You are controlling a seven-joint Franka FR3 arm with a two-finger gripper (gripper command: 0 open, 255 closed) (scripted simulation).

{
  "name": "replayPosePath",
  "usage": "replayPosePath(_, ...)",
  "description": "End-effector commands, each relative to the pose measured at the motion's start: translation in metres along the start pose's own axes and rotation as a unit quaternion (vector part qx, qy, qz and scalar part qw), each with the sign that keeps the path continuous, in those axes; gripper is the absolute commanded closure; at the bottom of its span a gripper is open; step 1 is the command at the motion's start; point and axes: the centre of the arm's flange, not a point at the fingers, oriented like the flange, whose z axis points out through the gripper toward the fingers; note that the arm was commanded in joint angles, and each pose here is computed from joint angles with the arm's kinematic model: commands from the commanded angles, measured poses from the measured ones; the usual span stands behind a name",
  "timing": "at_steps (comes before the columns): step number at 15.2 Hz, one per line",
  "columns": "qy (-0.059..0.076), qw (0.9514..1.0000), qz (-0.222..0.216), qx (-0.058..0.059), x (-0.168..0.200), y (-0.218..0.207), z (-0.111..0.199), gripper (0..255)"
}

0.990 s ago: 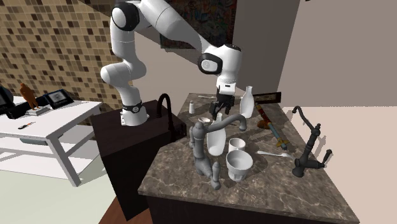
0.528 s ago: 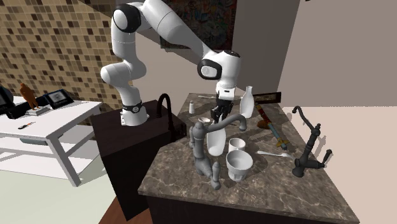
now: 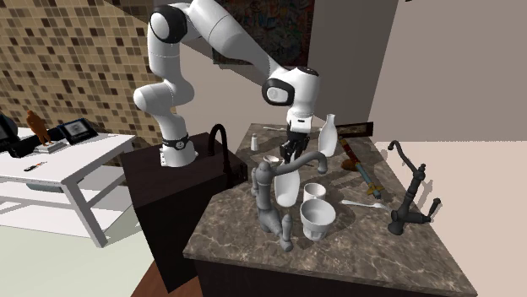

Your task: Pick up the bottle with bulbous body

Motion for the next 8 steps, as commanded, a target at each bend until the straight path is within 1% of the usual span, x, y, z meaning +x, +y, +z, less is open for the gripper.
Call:
replayPosePath(1, -0.001, 1.0000, 0.000, 0.000, -0.001, 0.000, -0.005, 255)
replayPosePath(8, -0.001, 1.0000, 0.000, 0.000, -0.004, 0.000, -0.041, 255)
